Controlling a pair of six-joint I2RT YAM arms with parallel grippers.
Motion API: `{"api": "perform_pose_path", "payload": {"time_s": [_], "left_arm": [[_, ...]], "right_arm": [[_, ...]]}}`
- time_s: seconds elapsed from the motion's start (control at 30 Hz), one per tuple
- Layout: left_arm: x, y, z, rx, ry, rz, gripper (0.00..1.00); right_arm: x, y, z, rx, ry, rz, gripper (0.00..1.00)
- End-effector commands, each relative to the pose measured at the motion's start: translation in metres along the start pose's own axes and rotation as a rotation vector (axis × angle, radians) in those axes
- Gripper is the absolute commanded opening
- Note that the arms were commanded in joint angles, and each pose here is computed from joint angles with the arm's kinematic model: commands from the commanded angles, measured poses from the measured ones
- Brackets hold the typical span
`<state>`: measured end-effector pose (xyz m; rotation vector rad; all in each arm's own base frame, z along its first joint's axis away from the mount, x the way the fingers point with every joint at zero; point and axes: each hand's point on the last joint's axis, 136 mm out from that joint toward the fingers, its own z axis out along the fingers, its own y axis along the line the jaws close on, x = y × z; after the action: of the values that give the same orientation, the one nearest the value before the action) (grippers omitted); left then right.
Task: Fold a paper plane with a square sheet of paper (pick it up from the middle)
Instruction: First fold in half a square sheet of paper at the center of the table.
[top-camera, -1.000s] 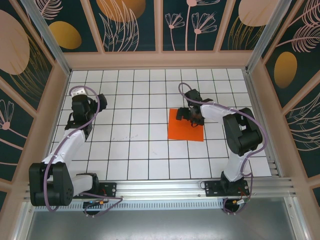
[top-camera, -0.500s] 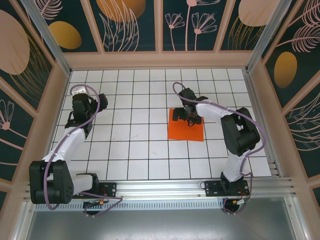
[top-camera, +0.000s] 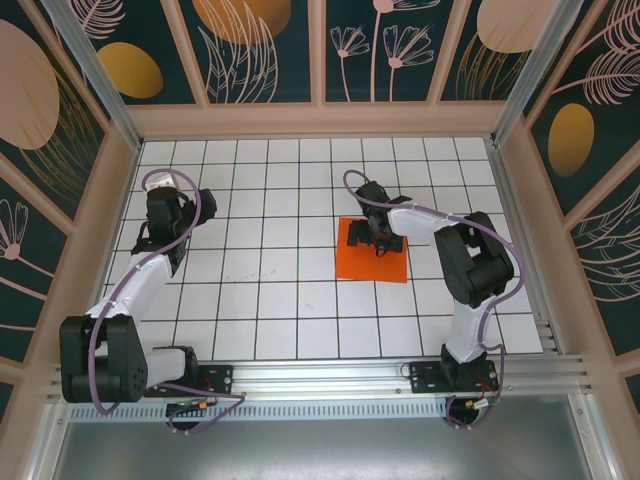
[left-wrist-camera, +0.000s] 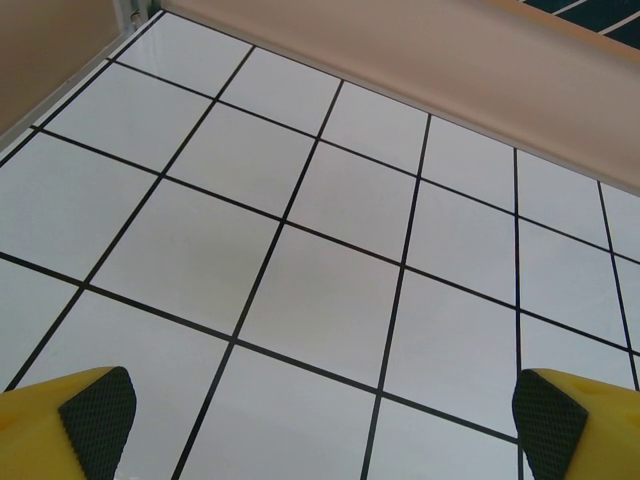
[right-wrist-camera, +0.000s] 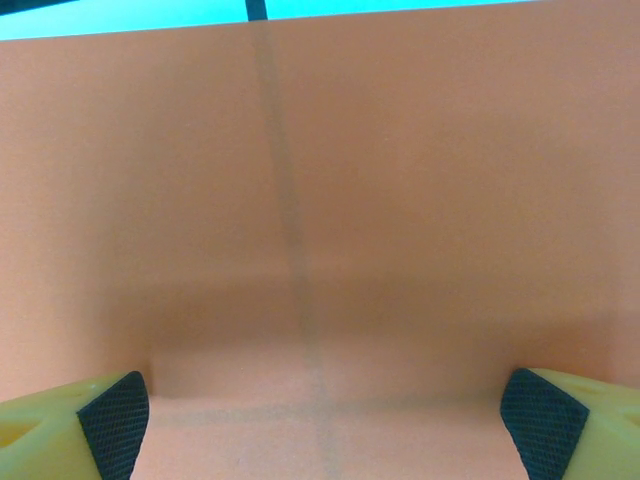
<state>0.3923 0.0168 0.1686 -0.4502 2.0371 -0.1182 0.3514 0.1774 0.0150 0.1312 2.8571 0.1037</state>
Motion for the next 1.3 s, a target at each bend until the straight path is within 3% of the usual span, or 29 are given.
{"api": "perform_pose_path", "payload": {"time_s": [0.0, 0.9, 1.0, 1.1, 1.27], "left_arm": [[-0.011, -0.002, 0.000, 0.002, -0.015, -0.010, 0.99], [-0.006, 0.000, 0.002, -0.006, 0.004, -0.008, 0.98], [-0.006, -0.002, 0.003, 0.004, 0.009, -0.010, 0.99], [-0.003, -0.006, 0.004, 0.030, 0.025, -0.019, 0.99], [0.011, -0.030, 0.007, 0.162, 0.098, -0.071, 0.98]], "right_arm": [[0.045, -0.021, 0.033, 0.088, 0.150, 0.001, 0.93], [0.046, -0.018, 0.036, 0.072, 0.145, -0.001, 0.71], [0.034, -0.001, 0.025, -0.008, 0.109, -0.006, 0.62], [0.023, 0.035, 0.004, -0.189, 0.083, -0.025, 0.50], [0.009, 0.103, -0.052, -0.600, 0.032, -0.053, 0.29]]}}
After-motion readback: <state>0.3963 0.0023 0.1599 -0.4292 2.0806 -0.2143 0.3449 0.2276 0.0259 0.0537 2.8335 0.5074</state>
